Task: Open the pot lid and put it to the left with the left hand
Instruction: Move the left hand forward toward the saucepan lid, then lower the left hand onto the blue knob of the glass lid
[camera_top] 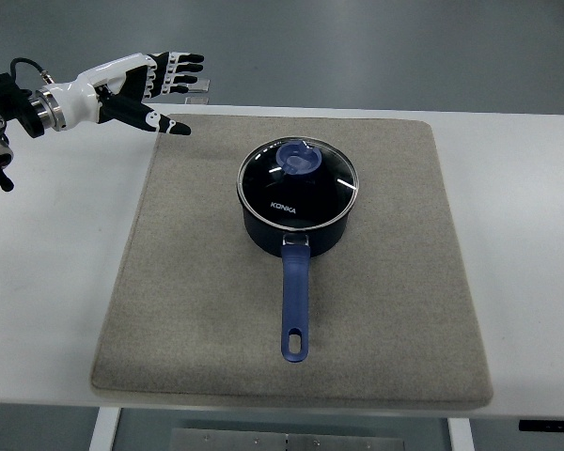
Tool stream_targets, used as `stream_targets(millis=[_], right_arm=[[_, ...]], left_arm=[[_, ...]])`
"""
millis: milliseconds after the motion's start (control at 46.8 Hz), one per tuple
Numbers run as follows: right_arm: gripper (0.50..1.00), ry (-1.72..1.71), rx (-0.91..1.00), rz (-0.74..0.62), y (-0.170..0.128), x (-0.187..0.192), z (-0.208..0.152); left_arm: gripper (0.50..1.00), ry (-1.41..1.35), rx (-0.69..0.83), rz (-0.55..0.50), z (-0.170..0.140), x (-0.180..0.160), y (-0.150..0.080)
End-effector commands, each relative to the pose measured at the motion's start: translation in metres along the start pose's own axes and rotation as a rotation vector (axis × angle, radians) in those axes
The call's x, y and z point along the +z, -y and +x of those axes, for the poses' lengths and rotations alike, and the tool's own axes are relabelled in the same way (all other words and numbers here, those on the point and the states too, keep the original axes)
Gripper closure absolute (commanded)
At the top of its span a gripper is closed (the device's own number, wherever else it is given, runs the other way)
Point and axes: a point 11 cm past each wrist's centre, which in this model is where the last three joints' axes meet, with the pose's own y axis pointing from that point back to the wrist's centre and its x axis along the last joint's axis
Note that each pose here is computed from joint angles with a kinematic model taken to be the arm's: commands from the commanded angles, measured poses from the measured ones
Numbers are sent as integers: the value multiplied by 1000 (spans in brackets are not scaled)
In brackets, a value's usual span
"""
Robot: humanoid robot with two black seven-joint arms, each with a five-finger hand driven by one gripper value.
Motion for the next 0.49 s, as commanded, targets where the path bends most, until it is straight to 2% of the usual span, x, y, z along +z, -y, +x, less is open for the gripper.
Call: stream_targets(millis=[0,235,470], right_arm=[[585,0,0,0,0,0,0],[585,1,0,0,0,0,0],[585,1,0,0,0,0,0]], left_arm=[[529,128,-23,1,-3,14,4],[529,373,-108,-35,-8,62,20],[542,622,-255,-38,-41,89,42]])
